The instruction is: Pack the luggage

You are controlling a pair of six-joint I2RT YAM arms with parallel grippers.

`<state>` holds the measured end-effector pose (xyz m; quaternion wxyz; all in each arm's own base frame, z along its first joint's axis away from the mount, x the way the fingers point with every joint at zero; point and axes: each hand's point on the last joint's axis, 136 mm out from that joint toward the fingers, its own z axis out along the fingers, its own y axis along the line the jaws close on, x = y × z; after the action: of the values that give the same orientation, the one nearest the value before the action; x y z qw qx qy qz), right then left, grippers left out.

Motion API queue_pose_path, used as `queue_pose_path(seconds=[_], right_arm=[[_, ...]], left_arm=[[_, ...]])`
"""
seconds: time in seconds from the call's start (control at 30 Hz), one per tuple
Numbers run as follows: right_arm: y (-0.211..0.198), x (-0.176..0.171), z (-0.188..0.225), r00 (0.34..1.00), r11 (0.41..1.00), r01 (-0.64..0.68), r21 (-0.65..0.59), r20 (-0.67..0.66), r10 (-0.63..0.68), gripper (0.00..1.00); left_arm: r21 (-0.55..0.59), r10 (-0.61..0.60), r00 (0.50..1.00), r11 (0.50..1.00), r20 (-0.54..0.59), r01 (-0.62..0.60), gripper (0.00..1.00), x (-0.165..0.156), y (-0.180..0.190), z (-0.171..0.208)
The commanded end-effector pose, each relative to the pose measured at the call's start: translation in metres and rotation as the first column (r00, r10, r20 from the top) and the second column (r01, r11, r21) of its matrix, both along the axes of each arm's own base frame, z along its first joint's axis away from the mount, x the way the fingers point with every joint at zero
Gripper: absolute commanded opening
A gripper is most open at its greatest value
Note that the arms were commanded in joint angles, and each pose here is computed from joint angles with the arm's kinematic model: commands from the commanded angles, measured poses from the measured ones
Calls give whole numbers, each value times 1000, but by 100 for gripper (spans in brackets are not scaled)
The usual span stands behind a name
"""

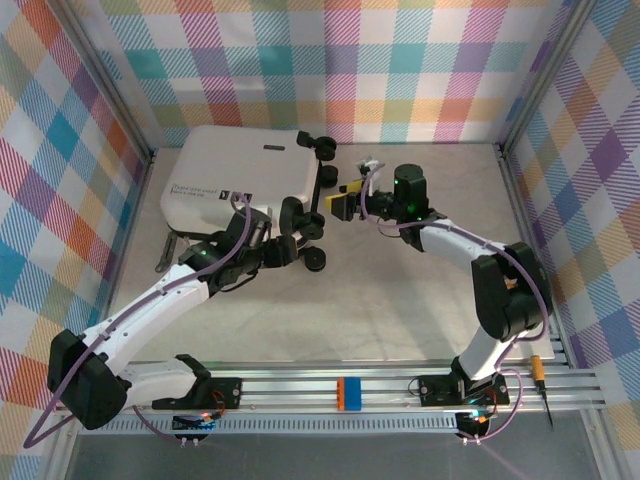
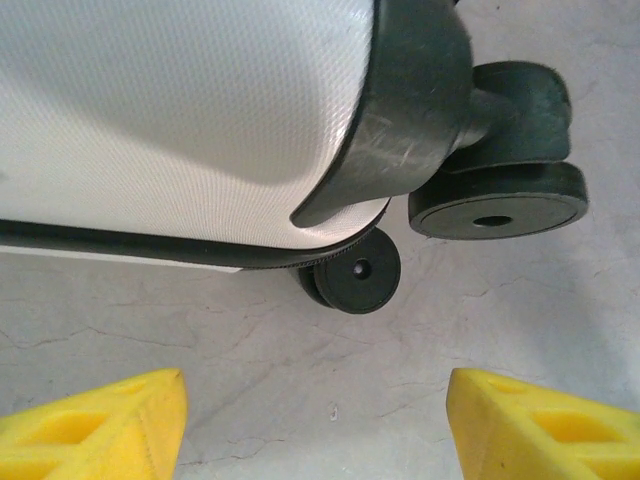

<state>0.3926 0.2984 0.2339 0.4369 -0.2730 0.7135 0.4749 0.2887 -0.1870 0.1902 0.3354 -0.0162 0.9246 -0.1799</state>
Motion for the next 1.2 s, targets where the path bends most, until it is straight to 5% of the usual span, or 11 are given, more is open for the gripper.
queue_pose_path(seconds=[0.0, 0.33, 0.57, 0.8, 1.17], right_arm=[[19, -21, -7, 979, 980, -191, 46, -62, 194, 83], [45, -48, -27, 932, 935, -352, 49, -76, 355, 76], [57, -77, -31, 918, 921, -388, 39, -79, 389, 42], [65, -107, -35, 921, 922, -386, 19, -52, 387, 23], [96, -184, -48, 909, 908, -417, -44, -24, 417, 21]], left_arm=[[-39, 36, 999, 999, 39, -35, 70, 8, -4, 7], [52, 109, 992, 992, 68, -112, 71, 13, 22, 1], [50, 137, 988, 989, 70, -140, 71, 28, 36, -6], [36, 112, 990, 993, 82, -115, 72, 40, 36, -3], [13, 19, 996, 1000, 83, -20, 71, 62, 17, -11]])
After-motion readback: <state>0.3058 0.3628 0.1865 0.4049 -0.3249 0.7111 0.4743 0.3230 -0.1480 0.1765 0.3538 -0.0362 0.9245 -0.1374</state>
